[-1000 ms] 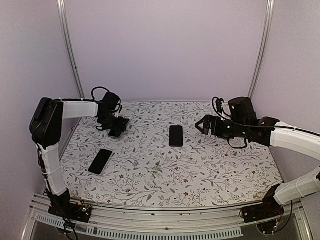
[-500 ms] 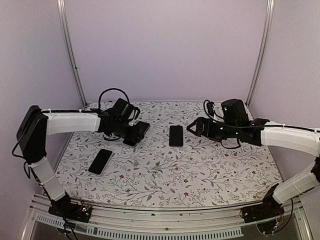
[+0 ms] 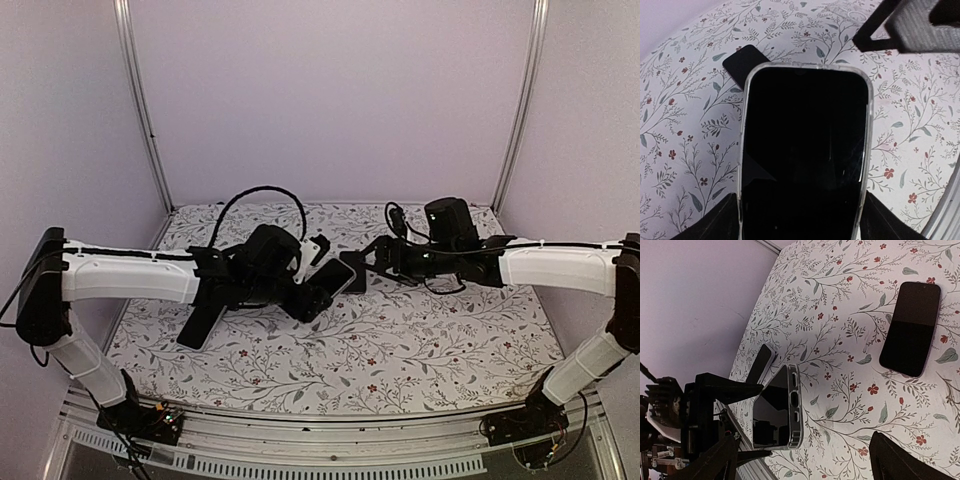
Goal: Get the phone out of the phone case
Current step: Pass from the left arm to the right
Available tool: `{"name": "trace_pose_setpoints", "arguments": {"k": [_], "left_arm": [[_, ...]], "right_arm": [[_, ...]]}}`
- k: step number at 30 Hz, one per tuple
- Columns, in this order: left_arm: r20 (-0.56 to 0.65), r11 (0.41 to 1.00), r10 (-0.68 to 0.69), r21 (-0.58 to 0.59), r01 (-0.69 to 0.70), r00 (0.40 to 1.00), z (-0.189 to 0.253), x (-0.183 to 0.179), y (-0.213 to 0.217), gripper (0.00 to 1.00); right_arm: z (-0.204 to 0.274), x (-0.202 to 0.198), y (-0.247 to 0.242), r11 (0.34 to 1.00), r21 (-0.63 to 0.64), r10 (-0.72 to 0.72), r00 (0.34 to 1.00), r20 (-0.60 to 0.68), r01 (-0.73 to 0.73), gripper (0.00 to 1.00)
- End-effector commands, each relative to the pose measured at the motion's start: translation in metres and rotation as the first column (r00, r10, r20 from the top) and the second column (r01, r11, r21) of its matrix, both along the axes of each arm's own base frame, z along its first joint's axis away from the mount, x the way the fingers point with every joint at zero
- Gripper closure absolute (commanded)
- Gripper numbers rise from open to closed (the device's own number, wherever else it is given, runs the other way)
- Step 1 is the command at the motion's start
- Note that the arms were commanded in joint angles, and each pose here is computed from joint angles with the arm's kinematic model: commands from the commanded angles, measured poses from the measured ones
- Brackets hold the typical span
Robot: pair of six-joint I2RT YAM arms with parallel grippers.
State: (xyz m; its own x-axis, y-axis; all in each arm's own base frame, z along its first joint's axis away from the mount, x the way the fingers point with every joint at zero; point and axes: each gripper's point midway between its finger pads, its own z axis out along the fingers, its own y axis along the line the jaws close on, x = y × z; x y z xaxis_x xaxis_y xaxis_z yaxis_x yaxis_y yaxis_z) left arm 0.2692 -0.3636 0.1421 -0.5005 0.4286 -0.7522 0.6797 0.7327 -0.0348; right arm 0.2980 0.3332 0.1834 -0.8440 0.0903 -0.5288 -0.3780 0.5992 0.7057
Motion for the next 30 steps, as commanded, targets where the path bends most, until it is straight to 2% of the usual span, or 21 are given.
{"name": "trace_pose_setpoints", "arguments": {"k": [1, 9, 20, 26, 30], "left_arm": [[0.125, 0.996, -0.049, -0.068, 0.058, 0.991, 0.032, -0.004, -0.025, 0.53], [0.167, 0.993, -0.114, -0.021, 0.119, 0.979, 0.027, -0.015, -0.042, 0.53], [0.202, 0.986, -0.151, -0.036, 0.161, 0.968, 0.037, -0.026, -0.050, 0.53], [0.209, 0.986, -0.157, -0.027, 0.166, 0.965, 0.036, -0.027, -0.051, 0.53], [0.217, 0.986, -0.153, -0.025, 0.162, 0.964, 0.037, -0.025, -0.051, 0.52]], "right_arm": [[0.010, -0.007, 0.017, 0.997, 0.047, 0.062, 0.998, -0.003, -0.062, 0.07], [0.006, -0.021, 0.022, 0.991, 0.068, 0.118, 0.991, -0.056, -0.114, 0.19], [-0.007, -0.032, 0.030, 0.982, 0.084, 0.179, 0.976, -0.122, -0.169, 0.38], [-0.004, -0.034, 0.035, 0.974, 0.121, 0.205, 0.970, -0.134, -0.189, 0.58], [-0.003, -0.037, 0.037, 0.971, 0.138, 0.217, 0.965, -0.150, -0.197, 0.77]]}}
